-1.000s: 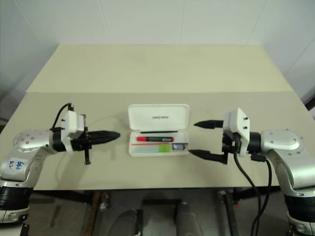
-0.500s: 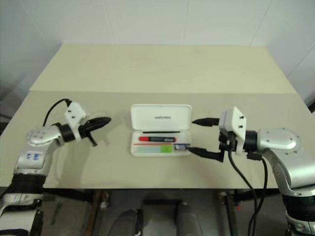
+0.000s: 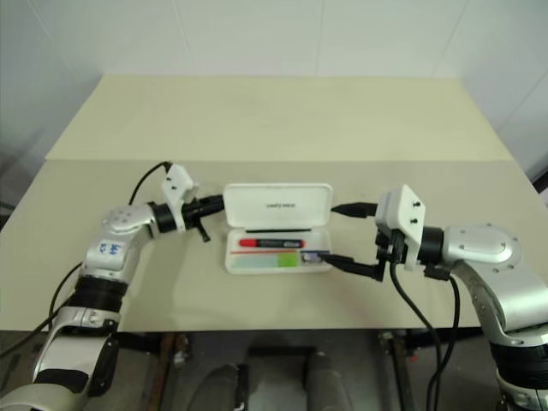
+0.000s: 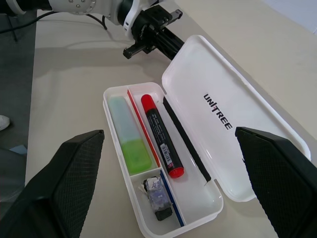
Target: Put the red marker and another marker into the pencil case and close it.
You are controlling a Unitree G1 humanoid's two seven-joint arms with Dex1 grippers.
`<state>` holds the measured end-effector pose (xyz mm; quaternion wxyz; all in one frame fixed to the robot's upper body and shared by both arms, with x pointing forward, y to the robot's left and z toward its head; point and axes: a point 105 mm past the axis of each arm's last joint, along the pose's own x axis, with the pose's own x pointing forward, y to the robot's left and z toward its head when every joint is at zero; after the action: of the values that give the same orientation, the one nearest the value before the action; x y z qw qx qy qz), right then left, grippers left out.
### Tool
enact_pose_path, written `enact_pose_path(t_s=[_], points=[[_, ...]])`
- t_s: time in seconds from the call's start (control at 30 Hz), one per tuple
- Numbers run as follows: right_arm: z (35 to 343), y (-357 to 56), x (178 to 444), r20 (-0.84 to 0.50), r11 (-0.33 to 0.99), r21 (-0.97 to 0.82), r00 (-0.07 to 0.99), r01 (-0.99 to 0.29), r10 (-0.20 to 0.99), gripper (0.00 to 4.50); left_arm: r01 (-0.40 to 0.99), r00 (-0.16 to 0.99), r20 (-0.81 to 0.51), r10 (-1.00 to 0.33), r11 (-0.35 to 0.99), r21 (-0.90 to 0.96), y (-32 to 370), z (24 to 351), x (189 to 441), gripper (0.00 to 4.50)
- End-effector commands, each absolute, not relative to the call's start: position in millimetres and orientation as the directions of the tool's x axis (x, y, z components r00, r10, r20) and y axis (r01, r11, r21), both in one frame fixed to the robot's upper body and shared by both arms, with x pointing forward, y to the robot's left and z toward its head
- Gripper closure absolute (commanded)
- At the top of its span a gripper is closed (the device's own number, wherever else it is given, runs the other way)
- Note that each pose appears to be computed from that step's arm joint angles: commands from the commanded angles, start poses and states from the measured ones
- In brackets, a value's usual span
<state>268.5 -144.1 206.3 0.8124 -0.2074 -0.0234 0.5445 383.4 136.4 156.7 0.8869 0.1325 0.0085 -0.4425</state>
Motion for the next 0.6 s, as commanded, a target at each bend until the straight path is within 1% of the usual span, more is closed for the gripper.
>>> enact_pose_path(t_s=[0.03, 0.23, 0.33, 0.47, 0.6], points=[[214.8, -139.8, 263.3, -0.160, 0.314, -0.390, 0.399, -0.866, 0.903, 0.00, 0.826, 0.533, -0.062, -0.844, 0.503, 0.255, 120.0, 180.9, 373.9, 4.48], [212.8, -139.2, 263.1, -0.157, 0.319, -0.386, 0.403, -0.865, 0.902, 0.00, 0.876, 0.437, -0.072, -0.896, 0.406, 0.262, 119.3, 182.7, 353.8, 4.48], [212.7, -138.1, 263.1, -0.152, 0.320, -0.385, 0.401, -0.866, 0.903, 0.00, 0.907, 0.365, -0.091, -0.927, 0.331, 0.261, 119.1, 182.6, 339.0, 4.48], [212.2, -137.8, 263.1, -0.149, 0.322, -0.384, 0.403, -0.865, 0.903, 0.00, 0.939, 0.277, -0.166, -0.947, 0.229, 0.258, 120.2, 176.9, 321.9, 4.48], [211.5, -137.8, 263.1, -0.147, 0.328, -0.384, 0.408, -0.863, 0.901, 0.00, 0.953, 0.216, -0.272, -0.938, 0.142, 0.267, 118.1, 165.1, 312.6, 4.48]])
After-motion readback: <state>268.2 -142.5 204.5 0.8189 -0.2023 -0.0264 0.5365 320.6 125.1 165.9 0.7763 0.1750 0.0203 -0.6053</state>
